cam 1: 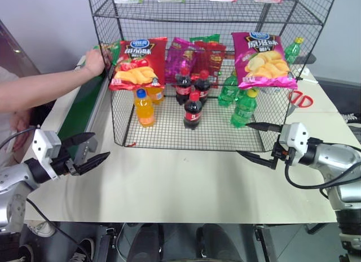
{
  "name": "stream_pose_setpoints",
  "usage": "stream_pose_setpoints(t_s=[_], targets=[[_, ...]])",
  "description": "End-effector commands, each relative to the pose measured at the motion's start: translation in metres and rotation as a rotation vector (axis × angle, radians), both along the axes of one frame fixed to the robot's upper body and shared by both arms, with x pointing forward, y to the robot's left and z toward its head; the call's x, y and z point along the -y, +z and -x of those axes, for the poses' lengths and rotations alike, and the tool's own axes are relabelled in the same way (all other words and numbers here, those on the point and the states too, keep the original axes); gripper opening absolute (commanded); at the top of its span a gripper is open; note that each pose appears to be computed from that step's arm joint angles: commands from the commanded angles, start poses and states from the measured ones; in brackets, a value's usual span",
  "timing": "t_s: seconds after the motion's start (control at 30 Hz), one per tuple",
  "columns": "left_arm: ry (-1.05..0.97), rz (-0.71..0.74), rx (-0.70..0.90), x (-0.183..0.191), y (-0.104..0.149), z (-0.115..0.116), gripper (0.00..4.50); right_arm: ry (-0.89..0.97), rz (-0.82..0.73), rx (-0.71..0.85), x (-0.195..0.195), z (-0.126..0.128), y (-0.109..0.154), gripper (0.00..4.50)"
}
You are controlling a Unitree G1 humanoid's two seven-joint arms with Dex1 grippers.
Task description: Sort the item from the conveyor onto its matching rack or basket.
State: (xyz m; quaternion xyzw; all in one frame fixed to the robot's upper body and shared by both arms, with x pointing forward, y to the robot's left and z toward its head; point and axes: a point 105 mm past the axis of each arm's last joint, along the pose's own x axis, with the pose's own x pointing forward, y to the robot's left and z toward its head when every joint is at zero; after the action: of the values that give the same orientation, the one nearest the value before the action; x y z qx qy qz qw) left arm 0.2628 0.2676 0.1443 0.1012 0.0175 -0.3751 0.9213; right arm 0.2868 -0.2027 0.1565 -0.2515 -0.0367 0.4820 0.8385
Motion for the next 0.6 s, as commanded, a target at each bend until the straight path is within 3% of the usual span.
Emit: stream_pose_setpoints(t_s=[0.03,0.6], targets=[[0.0,-0.007,0.049,-0.0017,0.0107,0.0002,4.5,0.015,-0.003,0.046,-0.0032,-0.0007,0.0098,4.38],[0.032,-0.025,0.064,-0.0073,0.0123,0.0028,4.5,0.03,-0.03,0.042,-0.0071,-0.001,0.0123,4.38]])
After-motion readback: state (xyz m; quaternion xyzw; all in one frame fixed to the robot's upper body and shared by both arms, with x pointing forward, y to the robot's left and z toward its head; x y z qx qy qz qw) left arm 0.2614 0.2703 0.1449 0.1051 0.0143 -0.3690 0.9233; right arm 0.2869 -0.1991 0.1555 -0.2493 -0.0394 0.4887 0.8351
